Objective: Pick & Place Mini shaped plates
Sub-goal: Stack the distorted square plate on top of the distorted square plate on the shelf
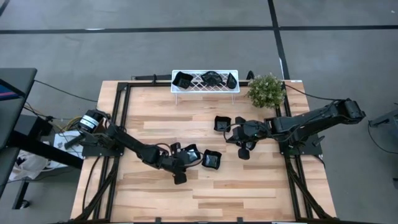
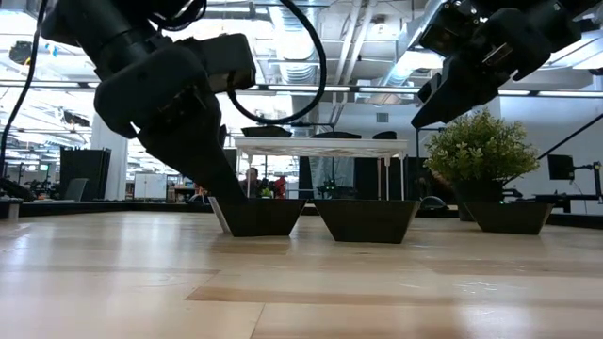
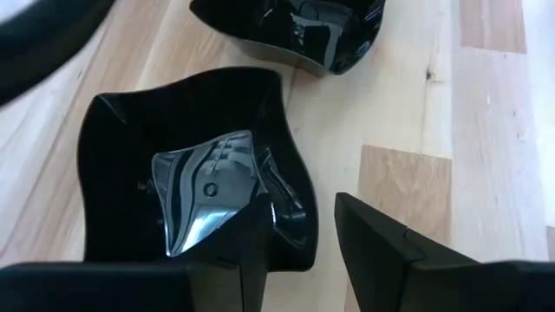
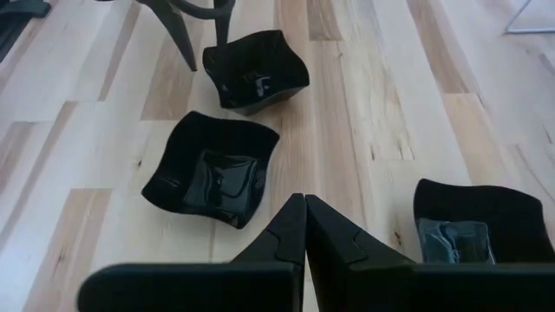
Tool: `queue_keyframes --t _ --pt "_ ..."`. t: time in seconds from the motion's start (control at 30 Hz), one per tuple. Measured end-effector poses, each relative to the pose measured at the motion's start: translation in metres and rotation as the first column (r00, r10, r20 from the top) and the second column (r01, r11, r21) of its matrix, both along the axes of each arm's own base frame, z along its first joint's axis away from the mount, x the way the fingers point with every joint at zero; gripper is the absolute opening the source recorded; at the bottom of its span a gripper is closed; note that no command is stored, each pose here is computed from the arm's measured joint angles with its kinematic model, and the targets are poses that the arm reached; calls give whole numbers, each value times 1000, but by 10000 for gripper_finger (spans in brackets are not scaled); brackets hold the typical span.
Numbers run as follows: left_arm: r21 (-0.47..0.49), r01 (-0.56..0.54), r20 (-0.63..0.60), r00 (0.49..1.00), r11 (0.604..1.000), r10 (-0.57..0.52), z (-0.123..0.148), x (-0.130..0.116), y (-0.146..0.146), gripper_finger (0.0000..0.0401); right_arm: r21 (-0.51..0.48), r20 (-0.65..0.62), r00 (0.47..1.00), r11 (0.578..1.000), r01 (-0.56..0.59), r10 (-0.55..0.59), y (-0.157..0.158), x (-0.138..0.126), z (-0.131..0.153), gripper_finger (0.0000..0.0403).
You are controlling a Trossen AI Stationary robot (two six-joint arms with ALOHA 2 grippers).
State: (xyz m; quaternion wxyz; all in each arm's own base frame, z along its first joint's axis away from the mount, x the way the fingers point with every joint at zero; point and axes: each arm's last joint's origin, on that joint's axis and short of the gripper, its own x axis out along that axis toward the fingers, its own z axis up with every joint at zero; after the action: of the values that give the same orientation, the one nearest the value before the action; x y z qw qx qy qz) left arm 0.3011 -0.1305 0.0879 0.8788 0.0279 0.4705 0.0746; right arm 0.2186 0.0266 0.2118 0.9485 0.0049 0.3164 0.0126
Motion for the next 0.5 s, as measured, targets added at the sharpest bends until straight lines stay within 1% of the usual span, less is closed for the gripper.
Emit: queue_keyframes --t 0.3,0.5 --pt "-10 -8 -26 1000 1000 8 -1 0 4 131 9 1 1000 1000 8 -8 0 0 0 0" --pt "9 -11 -28 1000 1000 12 -2 -1 5 131 9 1 1000 1000 7 -8 0 0 0 0"
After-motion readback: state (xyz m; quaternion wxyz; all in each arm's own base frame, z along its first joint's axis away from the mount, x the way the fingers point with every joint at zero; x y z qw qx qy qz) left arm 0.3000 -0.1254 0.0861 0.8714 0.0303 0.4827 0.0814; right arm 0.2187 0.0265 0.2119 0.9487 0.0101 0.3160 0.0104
